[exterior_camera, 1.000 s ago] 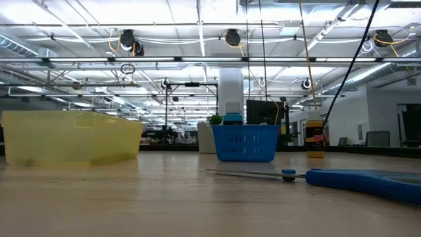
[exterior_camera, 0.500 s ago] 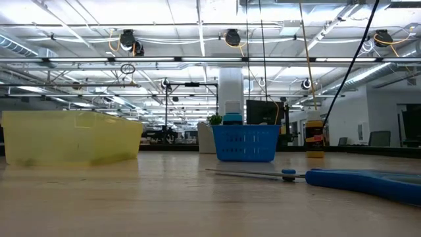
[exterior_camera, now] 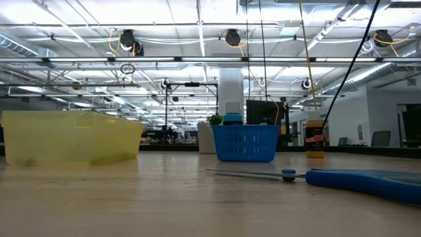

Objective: Pick & Place Paint Supplies
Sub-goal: Put the orange paint bottle into the blue bin

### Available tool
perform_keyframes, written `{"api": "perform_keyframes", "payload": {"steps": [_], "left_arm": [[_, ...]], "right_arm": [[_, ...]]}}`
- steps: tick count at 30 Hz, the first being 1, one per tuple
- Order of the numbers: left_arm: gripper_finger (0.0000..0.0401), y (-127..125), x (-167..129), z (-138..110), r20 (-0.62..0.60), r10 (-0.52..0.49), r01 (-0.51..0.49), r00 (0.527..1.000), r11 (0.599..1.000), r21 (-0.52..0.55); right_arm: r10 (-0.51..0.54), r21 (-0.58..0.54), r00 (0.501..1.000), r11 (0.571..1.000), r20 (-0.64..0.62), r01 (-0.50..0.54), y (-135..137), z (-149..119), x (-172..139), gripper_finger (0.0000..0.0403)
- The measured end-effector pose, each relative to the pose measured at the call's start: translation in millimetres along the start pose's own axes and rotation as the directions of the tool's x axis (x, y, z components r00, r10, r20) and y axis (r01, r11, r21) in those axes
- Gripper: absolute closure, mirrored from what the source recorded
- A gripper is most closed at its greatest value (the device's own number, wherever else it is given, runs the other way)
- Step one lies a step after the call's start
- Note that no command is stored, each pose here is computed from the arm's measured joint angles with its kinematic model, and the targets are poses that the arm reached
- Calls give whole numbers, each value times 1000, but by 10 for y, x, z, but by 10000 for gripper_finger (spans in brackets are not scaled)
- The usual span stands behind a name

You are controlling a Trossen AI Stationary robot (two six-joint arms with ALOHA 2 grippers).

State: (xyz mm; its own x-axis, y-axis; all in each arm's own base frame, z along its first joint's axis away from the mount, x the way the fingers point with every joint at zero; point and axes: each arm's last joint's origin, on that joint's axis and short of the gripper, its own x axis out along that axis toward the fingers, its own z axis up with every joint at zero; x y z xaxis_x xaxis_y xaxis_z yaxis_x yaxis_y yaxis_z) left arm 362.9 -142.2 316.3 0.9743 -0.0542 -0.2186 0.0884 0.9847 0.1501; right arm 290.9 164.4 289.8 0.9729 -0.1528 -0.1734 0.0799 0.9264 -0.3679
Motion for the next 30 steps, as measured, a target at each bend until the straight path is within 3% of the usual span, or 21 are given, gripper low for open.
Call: {"api": "perform_keyframes", "payload": {"steps": [13,17,23,27,30], "left_arm": [[188,151,-260,-617,324,-56,67,944,997,-24],[176,215,-186,-645,333,-75,111,940,990,-90],[171,273,-144,-657,304,-43,81,952,990,-114],[185,280,-140,-663,300,-50,90,953,988,-121],[217,281,-139,-665,297,-49,87,954,990,-114]], "right_arm": [[-6,54,1000,999,29,4,-31,-142,34,284],[40,100,997,994,61,-46,-115,-256,115,284],[93,157,992,982,81,-105,-214,-368,197,284],[117,171,988,976,102,-134,-227,-369,207,284],[118,163,988,978,97,-132,-228,-374,209,284]]}}
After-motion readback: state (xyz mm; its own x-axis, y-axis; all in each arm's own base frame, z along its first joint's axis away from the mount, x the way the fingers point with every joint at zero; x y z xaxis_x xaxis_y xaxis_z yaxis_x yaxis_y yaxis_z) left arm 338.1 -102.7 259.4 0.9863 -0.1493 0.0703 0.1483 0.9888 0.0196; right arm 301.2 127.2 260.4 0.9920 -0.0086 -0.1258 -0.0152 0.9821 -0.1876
